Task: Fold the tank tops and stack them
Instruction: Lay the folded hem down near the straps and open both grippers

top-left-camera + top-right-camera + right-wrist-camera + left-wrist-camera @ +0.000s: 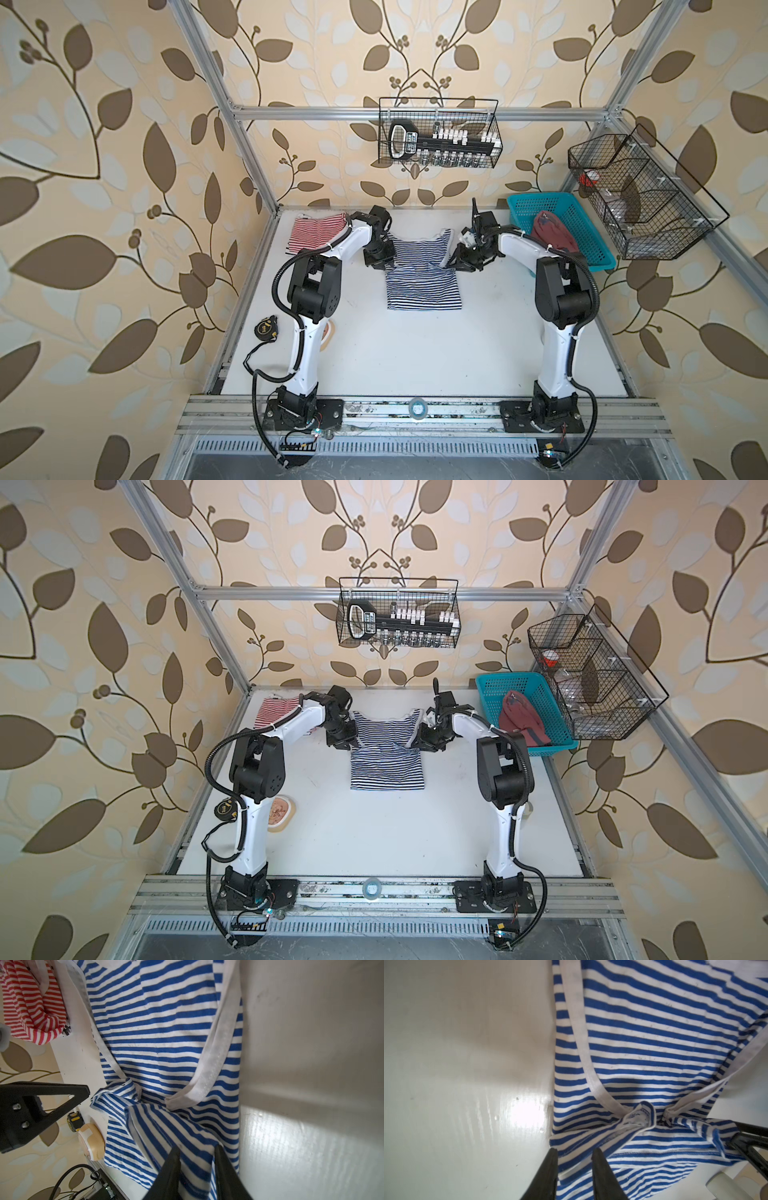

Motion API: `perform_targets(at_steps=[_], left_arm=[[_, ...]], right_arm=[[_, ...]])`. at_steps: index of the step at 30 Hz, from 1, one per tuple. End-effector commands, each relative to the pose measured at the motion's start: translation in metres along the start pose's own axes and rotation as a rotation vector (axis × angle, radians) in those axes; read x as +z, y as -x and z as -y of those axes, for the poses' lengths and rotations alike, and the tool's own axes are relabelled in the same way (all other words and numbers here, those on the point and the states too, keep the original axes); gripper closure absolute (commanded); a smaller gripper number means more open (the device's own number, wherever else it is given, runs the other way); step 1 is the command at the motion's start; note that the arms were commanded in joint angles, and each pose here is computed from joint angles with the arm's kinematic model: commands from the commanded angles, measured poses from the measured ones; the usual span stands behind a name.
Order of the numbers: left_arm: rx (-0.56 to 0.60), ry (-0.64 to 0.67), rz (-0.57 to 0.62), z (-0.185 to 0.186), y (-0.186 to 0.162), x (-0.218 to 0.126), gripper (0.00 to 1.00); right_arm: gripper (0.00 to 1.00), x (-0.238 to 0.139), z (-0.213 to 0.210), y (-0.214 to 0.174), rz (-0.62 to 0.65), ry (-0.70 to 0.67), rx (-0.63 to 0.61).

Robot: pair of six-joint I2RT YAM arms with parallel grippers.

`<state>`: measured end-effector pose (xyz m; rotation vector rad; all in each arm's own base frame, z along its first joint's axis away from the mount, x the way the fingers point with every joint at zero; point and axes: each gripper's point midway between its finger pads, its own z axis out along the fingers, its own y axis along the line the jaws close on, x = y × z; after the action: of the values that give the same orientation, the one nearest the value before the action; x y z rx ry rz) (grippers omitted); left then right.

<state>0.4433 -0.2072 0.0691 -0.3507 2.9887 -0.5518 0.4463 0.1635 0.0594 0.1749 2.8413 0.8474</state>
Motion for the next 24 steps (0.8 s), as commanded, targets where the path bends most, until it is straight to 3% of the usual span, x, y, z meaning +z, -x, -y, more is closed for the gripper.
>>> perform_targets(at_steps=[1,11,16,20,24], left_arm=[[-0.023,-0.051,0.006,0.009,0.009,-0.011,0.66],[-0.158,-0.193,0.061,0.012,0.050,-0.028,0.64],[-0.131,-0.118,0.166,0.001,0.051,-0.073,0.65],[-0.075,-0.085,0.198,-0.002,0.020,-0.091,0.76],[0.002,-0.049,0.131,0.006,-0.030,-0.077,0.99]], right_arm=[[0.66,-0.004,0.000,0.010,0.019,0.027,0.018],[0.64,-0.030,-0.004,0.043,0.146,0.142,0.101],[0.66,-0.054,-0.017,0.022,0.186,0.076,0.017],[0.79,-0.053,-0.032,-0.019,0.142,0.045,-0.067],[0.91,-0.028,-0.041,-0.064,0.034,0.000,-0.139]])
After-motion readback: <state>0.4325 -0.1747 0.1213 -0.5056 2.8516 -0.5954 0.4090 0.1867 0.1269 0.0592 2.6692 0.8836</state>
